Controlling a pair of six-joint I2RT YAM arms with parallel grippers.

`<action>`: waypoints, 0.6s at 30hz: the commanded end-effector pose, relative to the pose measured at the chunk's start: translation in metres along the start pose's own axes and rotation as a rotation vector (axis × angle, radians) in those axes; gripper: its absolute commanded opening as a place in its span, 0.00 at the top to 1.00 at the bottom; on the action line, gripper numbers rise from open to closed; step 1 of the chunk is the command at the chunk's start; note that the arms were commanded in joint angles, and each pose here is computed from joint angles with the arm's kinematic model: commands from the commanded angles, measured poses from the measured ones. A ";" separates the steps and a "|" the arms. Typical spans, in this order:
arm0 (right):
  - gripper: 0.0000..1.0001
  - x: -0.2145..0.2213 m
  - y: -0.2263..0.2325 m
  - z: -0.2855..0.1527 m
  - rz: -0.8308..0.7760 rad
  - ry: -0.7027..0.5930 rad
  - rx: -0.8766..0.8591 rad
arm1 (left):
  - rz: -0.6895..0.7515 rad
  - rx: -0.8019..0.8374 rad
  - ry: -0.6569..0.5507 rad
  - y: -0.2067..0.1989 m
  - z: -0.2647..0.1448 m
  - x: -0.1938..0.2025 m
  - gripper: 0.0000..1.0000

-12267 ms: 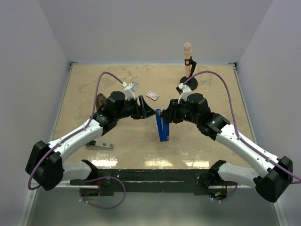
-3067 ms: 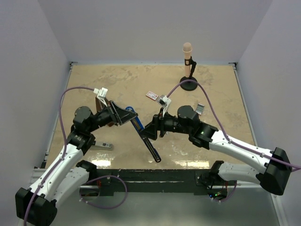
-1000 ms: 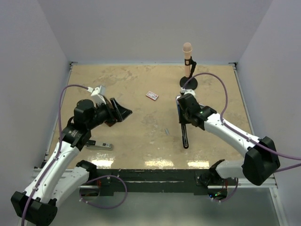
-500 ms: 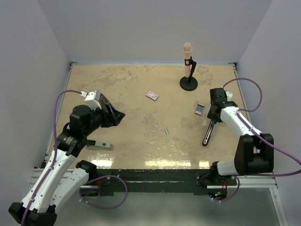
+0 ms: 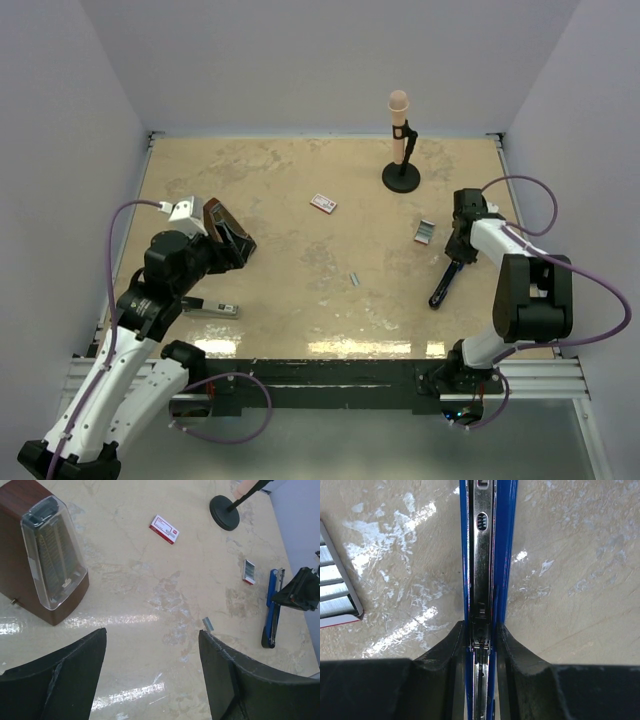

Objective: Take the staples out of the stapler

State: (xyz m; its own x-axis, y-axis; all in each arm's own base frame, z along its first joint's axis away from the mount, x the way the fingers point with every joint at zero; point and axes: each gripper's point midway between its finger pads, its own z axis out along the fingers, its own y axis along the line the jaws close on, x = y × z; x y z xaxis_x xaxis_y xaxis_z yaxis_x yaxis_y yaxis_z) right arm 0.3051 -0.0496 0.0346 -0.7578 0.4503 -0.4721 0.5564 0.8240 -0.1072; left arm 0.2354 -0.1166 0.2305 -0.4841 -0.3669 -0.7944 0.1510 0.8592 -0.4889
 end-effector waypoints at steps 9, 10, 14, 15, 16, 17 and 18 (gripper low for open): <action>0.50 -0.036 0.000 -0.023 0.028 -0.117 -0.034 | -0.063 -0.258 -0.019 0.042 0.001 -0.003 0.21; 0.50 -0.037 0.001 -0.026 0.022 -0.121 -0.041 | -0.082 -0.278 -0.016 0.045 0.001 -0.001 0.21; 0.48 -0.044 0.023 -0.047 -0.035 -0.174 -0.169 | -0.155 -0.382 -0.052 0.061 -0.004 -0.004 0.22; 0.48 -0.041 0.038 -0.061 -0.083 -0.205 -0.225 | -0.170 -0.394 -0.059 0.062 -0.006 -0.005 0.22; 0.47 -0.039 0.049 -0.069 -0.102 -0.213 -0.286 | -0.195 -0.407 -0.065 0.063 -0.007 -0.005 0.22; 0.46 -0.041 0.059 -0.076 -0.119 -0.241 -0.330 | -0.206 -0.423 -0.076 0.066 -0.009 -0.006 0.22; 0.45 -0.036 0.073 -0.093 -0.162 -0.277 -0.392 | -0.218 -0.436 -0.077 0.067 -0.010 -0.007 0.22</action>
State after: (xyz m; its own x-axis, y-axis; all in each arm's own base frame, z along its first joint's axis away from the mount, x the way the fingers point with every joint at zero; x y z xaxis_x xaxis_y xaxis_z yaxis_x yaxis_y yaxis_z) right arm 0.3218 -0.0257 0.0831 -0.7255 0.3612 -0.5859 0.4472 0.8944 -0.0023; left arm 0.2375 -0.0692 0.1849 -0.4997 -0.4715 -0.7266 -0.2233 0.8806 -0.4179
